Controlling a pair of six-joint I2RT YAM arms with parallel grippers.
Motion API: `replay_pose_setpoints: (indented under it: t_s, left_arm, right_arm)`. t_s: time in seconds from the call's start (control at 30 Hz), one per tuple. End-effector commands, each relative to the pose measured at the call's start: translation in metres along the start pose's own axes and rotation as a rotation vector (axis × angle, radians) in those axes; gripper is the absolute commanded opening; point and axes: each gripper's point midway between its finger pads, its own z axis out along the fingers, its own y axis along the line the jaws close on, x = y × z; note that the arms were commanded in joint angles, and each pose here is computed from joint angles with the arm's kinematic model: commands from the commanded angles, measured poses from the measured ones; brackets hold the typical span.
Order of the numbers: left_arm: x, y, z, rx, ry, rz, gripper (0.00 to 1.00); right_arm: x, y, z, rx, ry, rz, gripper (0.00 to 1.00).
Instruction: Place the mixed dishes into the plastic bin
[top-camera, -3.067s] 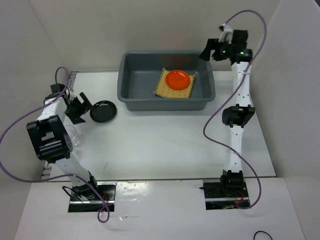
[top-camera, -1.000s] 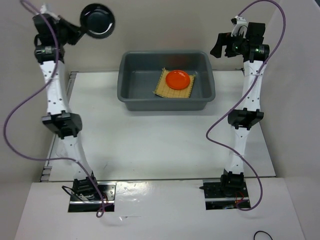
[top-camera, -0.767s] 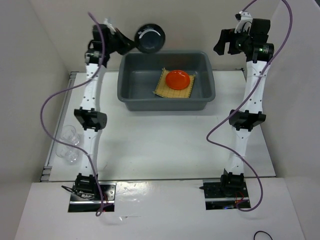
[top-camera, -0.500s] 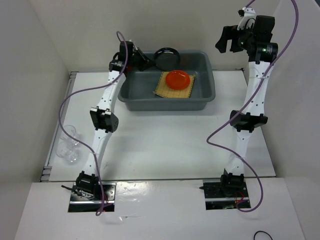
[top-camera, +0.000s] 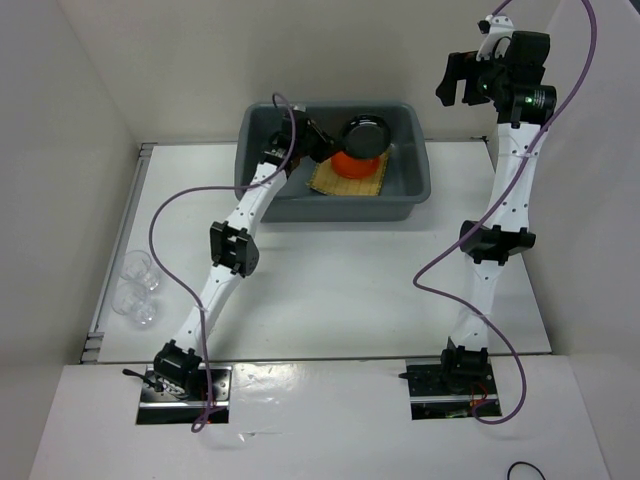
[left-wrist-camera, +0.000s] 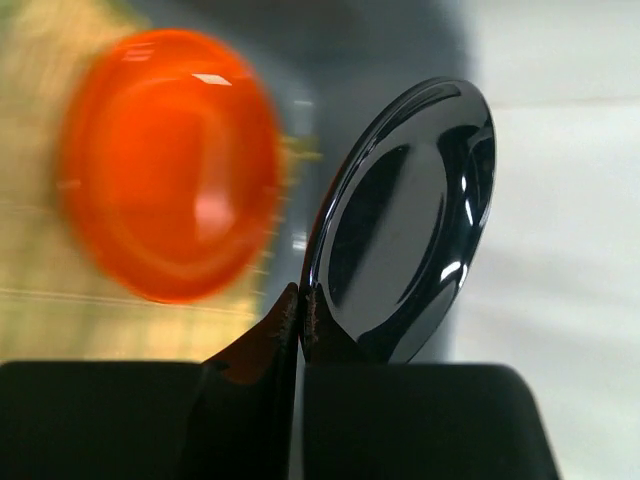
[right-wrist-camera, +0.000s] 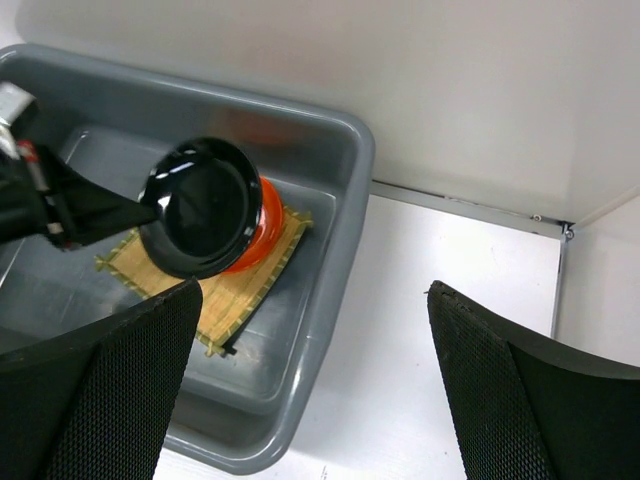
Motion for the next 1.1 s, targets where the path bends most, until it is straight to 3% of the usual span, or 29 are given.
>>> replay_pose_setpoints:
  t_s: [0.0,0.3,0.53,0.7,0.8,0.9,0.97,1.07]
  left_arm:
    - [-0.022,0.010,0.008,0.035,-0.064,-0.060,0.00]
    - [-0.025,0.071,0.020,-0.015,-0.014,-0.099,0.01]
    - [-0.015,0.080,0.024,-0.010,0.029,-0.116,0.13]
    - [-0.010,0.077,0.022,0.003,0.057,-0.116,0.27]
    - [0.000,0.075,0.023,0.006,0.087,-0.116,0.30]
    - [0.007,0.081,0.023,-0.002,0.116,-0.125,0.57]
    - [0.006,0.071,0.020,0.027,0.126,-0.106,1.00]
    - [0.001,0.046,0.010,0.074,0.130,-0.077,1.00]
  right_arm:
    - [-0.021,0.014,-0.020,0.005,-0.049,-0.023,0.98]
    - [-0.012,0.019,-0.010,-0.017,-0.022,-0.026,0.98]
    - [-0.005,0.021,-0.001,-0.028,-0.005,-0.022,0.98]
    - [-0.005,0.023,-0.001,-0.037,-0.006,-0.022,0.98]
    - [-0.006,0.026,-0.001,-0.057,-0.009,-0.022,0.98]
    - [-0.006,0.028,-0.002,-0.067,-0.010,-0.022,0.98]
    - [-0.006,0.028,-0.002,-0.067,-0.010,-0.022,0.98]
    - [-0.004,0.031,-0.002,-0.079,-0.003,-0.019,0.98]
